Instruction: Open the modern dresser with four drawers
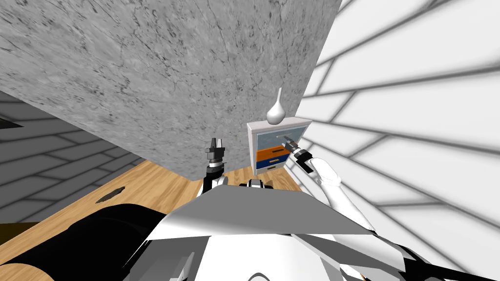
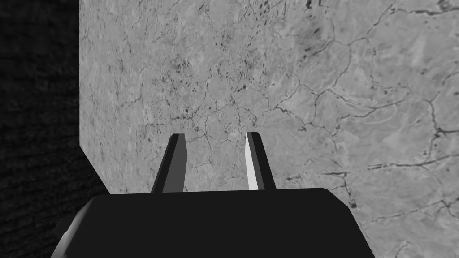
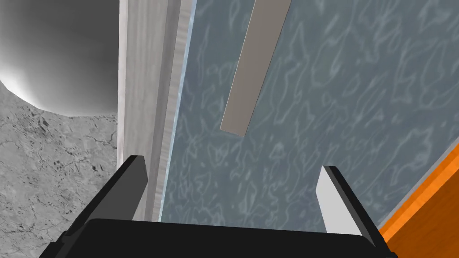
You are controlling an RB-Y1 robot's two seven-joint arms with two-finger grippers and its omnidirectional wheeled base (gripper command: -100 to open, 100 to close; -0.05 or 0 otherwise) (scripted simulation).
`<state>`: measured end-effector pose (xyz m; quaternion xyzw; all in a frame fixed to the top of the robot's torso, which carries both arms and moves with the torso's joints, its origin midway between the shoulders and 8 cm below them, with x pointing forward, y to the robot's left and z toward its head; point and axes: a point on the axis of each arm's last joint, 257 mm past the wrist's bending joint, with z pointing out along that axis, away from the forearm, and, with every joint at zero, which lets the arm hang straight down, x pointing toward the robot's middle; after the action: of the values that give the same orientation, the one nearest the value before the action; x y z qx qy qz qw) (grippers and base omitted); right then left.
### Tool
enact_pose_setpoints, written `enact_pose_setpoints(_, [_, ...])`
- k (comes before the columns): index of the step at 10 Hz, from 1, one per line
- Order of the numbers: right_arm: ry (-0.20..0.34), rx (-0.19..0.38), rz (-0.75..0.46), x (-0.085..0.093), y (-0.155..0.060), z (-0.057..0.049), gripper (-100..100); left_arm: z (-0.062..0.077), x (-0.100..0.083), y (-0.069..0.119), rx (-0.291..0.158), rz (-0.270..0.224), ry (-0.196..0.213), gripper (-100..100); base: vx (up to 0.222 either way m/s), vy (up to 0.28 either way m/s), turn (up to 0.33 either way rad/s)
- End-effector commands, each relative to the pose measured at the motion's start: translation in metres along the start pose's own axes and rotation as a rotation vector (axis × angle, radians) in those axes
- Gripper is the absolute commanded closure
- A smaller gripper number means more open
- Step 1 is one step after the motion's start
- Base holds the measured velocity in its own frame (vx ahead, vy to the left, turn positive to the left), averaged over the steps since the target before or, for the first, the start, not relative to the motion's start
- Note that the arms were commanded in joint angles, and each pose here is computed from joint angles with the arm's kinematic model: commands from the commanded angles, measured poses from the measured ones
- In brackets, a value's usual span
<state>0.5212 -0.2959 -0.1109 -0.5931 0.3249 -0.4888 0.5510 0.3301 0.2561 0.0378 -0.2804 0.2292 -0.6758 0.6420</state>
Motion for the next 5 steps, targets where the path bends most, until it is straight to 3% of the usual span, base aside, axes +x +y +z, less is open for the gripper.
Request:
enact_pose_setpoints(1, [0.005, -0.009, -0.013, 0.009, -0.001, 0.0, -100, 0.0, 0.0, 0.0, 0.0, 0.0, 0.0, 0, 0.132, 0.071, 0.017])
enact_pose_setpoints(2, [0.003, -0.006, -0.009, 0.006, 0.0, 0.0, -100, 0.0, 0.0, 0.0, 0.0, 0.0, 0.0, 0, 0.058, 0.03, 0.005])
enact_pose_setpoints(3, [0.004, -0.008, -0.013, 0.017, -0.006, 0.001, -100, 0.0, 0.0, 0.0, 0.0, 0.0, 0.0, 0, 0.072, 0.058, 0.014])
enact_pose_setpoints(4, [0.003, -0.007, -0.015, 0.011, -0.003, 0.001, -100, 0.0, 0.0, 0.0, 0.0, 0.0, 0.0, 0, 0.044, 0.035, 0.002])
enact_pose_setpoints(5, [0.004, -0.007, -0.012, 0.011, -0.004, 0.001, 100, 0.0, 0.0, 0.0, 0.0, 0.0, 0.0, 0, 0.007, 0.006, 0.0])
